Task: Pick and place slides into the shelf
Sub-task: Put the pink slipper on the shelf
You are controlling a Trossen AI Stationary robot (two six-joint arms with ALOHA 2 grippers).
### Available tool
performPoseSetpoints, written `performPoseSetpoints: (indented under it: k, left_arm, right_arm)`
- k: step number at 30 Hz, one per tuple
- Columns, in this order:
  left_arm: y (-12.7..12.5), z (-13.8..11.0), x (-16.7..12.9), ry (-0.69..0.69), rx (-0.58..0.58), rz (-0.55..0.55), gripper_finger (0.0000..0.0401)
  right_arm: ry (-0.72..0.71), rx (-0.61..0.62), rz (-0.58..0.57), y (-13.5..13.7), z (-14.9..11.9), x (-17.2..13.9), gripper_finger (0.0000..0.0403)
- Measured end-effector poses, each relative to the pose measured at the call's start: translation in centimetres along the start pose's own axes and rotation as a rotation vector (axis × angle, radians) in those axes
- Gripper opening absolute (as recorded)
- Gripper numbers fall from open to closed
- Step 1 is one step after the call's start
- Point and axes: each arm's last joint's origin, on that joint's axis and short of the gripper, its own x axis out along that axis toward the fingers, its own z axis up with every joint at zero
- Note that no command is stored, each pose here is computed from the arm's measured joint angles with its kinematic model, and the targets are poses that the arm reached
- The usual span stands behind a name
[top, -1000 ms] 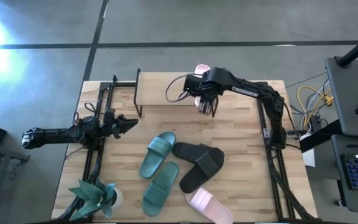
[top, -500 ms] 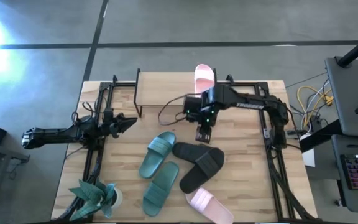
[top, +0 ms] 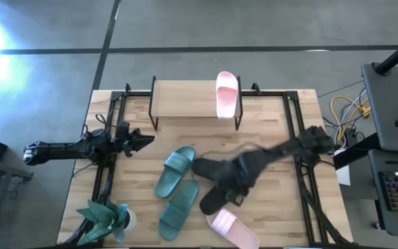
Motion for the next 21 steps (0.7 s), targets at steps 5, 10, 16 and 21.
performPoseSetpoints:
  k: [5,10,16,21]
  left_arm:
    - [0.2,-0.2,0.2,0.023,0.009,0.021,0.0111]
    - [0.3,-0.4,0.3,0.056,0.009,0.023,0.0111]
    - [0.5,-0.6,0.5,0.082,0.01,0.033,0.0111]
    - [0.5,-0.8,0.5,0.115,0.006,0.02,0.0111]
  right_arm:
    - [-0.384,-0.124,-0.072,4.4,-6.1,1.2,0.0125]
    - [-0.482,-0.305,-0.024,7.5,-11.1,3.0,0.0125]
    - [-0.448,-0.521,-0.053,10.7,-11.7,7.0,0.0125]
    - [-0.437,-0.655,-0.111,13.0,-10.7,9.8,0.0125]
